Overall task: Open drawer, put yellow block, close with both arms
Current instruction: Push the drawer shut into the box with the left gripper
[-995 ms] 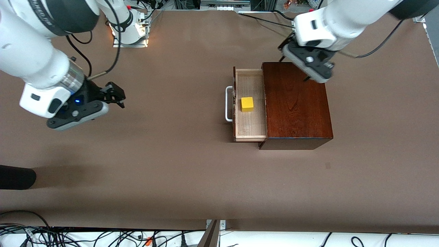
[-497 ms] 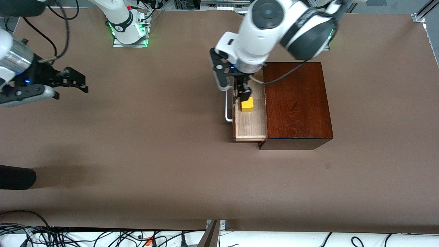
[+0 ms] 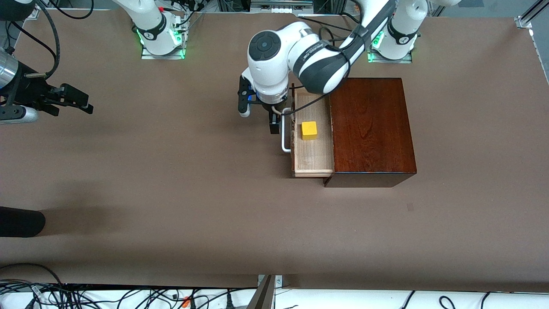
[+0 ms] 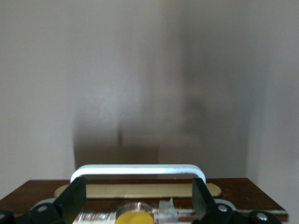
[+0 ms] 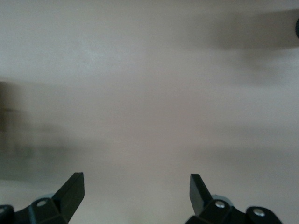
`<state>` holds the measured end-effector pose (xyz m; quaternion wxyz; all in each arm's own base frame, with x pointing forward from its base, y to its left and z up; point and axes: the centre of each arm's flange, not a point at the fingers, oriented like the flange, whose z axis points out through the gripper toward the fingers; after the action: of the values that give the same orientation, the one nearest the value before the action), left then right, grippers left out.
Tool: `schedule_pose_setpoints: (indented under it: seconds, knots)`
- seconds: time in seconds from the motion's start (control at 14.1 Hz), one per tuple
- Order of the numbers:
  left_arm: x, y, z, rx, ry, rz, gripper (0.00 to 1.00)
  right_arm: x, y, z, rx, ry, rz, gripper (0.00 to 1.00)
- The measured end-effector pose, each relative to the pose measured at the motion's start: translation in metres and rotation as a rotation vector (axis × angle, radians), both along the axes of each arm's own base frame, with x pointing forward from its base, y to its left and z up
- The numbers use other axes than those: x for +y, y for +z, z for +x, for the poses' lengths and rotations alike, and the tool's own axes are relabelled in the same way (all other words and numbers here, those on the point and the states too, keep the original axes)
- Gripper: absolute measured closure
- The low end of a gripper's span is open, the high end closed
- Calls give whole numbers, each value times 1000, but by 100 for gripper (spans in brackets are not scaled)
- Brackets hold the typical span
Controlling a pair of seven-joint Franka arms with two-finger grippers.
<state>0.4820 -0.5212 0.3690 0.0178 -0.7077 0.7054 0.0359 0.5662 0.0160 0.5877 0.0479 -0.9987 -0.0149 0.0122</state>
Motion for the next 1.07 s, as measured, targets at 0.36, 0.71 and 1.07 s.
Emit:
schedule_pose_setpoints:
  seconds: [0.36,0.71,1.07]
  knots:
    - [4,-32,7,2,-38,55,0,-1,3,1,-12,-32,-42,0]
    - [8,-49,9,22,-38,77,0,3,7,2,-21,-25,-59,0]
    - [22,-53,15,44,-18,115,0,7,6,2,-18,-16,-59,0]
